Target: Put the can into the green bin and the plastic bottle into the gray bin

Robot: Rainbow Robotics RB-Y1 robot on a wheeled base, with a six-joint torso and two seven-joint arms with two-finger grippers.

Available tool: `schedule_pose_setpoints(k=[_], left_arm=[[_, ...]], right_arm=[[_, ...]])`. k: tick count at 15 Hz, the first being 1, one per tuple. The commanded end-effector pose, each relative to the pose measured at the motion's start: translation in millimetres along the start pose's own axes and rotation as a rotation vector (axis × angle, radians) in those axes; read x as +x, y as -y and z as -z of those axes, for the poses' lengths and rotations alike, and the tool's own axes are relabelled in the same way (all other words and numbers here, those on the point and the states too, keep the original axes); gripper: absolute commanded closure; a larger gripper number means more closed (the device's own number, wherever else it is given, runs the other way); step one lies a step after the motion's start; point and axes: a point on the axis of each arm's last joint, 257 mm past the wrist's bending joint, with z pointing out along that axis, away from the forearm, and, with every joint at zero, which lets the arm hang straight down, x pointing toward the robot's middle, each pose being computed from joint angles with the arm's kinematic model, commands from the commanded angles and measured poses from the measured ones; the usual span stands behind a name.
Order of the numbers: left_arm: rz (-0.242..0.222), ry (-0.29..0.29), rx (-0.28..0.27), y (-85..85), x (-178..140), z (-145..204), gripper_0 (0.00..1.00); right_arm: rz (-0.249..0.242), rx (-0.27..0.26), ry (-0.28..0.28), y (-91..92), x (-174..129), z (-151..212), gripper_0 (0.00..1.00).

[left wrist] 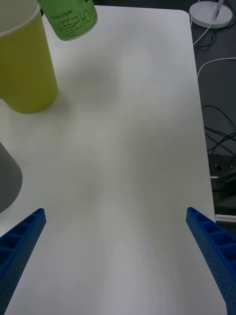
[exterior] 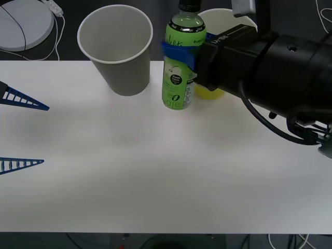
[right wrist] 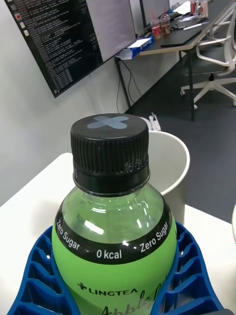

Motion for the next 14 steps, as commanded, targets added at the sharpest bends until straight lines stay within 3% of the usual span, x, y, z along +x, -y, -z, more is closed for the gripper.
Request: schedule_pose_setpoints(k=[1, 8, 14], left_arm=[[0.0, 0.0, 0.0, 0.0, 0.0, 0.0, 0.0], [0.0, 0.0, 0.0, 0.0, 0.0, 0.0, 0.0], [0.0, 0.0, 0.0, 0.0, 0.0, 0.0, 0.0]], right_arm=[[0.009, -0.011, 0.0, 4.0, -11.4, -18.0, 1.0], [0.026, 0.005, 0.001, 12.0, -34.3, -65.1, 1.0], [0.041, 0.058, -0.096, 15.9, -42.0, -76.6, 1.0]])
